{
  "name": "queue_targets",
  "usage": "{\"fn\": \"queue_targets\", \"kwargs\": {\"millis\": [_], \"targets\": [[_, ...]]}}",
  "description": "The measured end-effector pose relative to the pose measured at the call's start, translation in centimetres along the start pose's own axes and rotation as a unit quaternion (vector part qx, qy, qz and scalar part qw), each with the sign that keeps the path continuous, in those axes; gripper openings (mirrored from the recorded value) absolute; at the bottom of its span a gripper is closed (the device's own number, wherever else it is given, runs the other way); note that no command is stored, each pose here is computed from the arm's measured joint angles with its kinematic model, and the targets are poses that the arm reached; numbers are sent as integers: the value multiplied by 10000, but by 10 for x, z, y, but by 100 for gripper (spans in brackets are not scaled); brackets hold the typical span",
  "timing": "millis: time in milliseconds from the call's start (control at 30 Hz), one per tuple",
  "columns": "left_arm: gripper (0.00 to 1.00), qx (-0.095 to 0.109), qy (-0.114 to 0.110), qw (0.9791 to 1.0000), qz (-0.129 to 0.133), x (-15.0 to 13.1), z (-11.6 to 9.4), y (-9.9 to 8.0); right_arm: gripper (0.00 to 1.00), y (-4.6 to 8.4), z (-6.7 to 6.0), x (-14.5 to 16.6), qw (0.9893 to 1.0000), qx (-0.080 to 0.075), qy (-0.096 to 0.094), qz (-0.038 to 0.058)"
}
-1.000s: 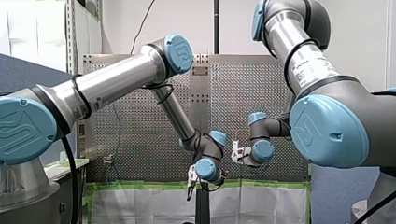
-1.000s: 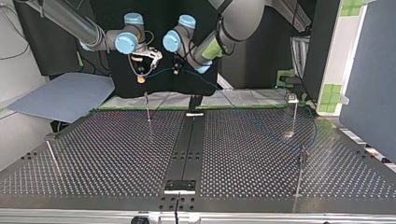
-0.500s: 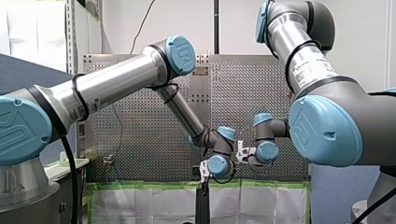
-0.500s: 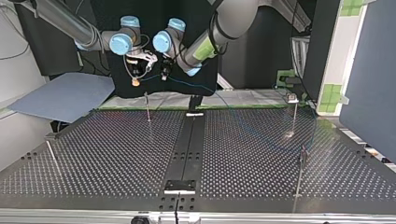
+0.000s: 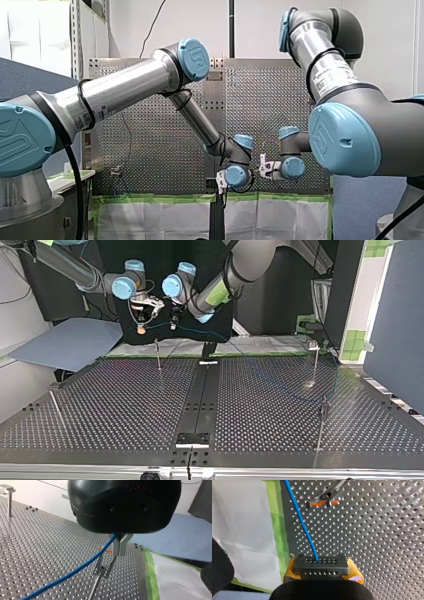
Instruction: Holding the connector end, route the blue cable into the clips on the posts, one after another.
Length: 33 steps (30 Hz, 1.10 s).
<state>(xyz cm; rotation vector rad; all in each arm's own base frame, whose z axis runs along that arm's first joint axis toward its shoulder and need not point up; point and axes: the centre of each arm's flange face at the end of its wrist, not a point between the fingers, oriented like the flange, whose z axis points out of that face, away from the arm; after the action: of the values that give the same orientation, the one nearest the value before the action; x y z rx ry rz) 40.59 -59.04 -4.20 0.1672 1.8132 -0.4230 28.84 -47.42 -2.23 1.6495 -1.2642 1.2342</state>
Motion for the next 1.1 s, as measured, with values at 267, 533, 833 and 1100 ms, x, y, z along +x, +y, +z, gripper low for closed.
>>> {"fn": "queue_targets", "kwargs": {"millis": [267, 533, 833, 1100], "targets": [[0, 32, -179, 9998, -83, 16, 6, 1, 0, 28, 10, 4, 9998, 27, 168, -48], [0, -2, -435, 9990, -91, 21, 19, -8, 0, 44, 17, 5, 9994, 192, 300, -22], [0, -183, -627, 9978, 54, 17, 28, -8, 0, 38, 17, -28, 9979, 575, 199, -241], [0, -349, -851, 9957, 135, 29, 29, -10, 0, 34, 18, -37, 9949, 911, 246, -348]]}}
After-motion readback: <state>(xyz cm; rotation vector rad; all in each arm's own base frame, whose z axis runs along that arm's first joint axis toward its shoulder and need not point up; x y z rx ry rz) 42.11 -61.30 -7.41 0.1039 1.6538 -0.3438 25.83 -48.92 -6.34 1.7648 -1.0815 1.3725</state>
